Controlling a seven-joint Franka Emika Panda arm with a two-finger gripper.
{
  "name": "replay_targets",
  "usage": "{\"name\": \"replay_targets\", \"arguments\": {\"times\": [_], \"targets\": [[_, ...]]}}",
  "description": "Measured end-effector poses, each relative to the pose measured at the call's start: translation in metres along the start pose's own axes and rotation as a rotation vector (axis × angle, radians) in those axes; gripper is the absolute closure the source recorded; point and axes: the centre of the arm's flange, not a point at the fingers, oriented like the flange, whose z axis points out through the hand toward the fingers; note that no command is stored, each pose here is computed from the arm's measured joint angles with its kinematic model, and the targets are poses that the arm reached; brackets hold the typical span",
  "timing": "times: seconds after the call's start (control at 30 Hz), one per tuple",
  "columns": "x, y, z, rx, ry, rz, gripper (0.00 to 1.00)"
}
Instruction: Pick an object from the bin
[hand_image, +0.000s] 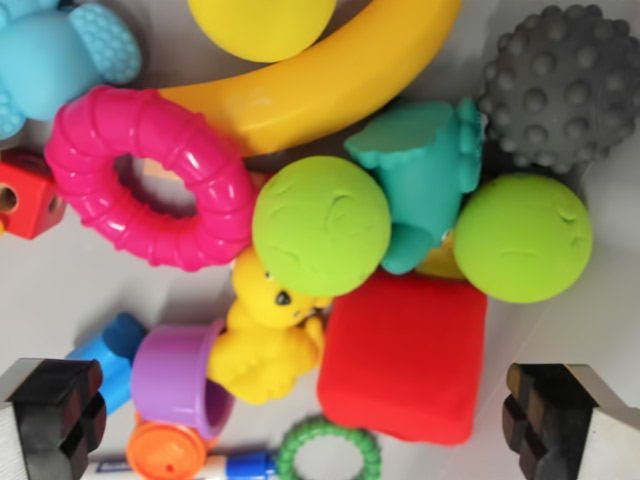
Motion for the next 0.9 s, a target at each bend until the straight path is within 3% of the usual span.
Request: {"name": "replay_targets", "arguments": {"times": [0.03,0.1,0.2,0.43,0.6,0.9], "targets": [[0.0,0.0,0.004,0.0014,-0.0008,0.002,0.0],[0.0,-0.001,0.012,-0.0003,-0.0003,0.003,0.0],[0.0,-0.001,0.031,-0.0065,0.0023,0.005,0.0],[0.0,-0.001,0.053,-0.0019,0.0003,0.008,0.0],[0.0,0.0,0.073,-0.0051,0.0019,0.01,0.0],[0.0,0.001,0.097,-0.0036,0.0017,0.009,0.0]]}}
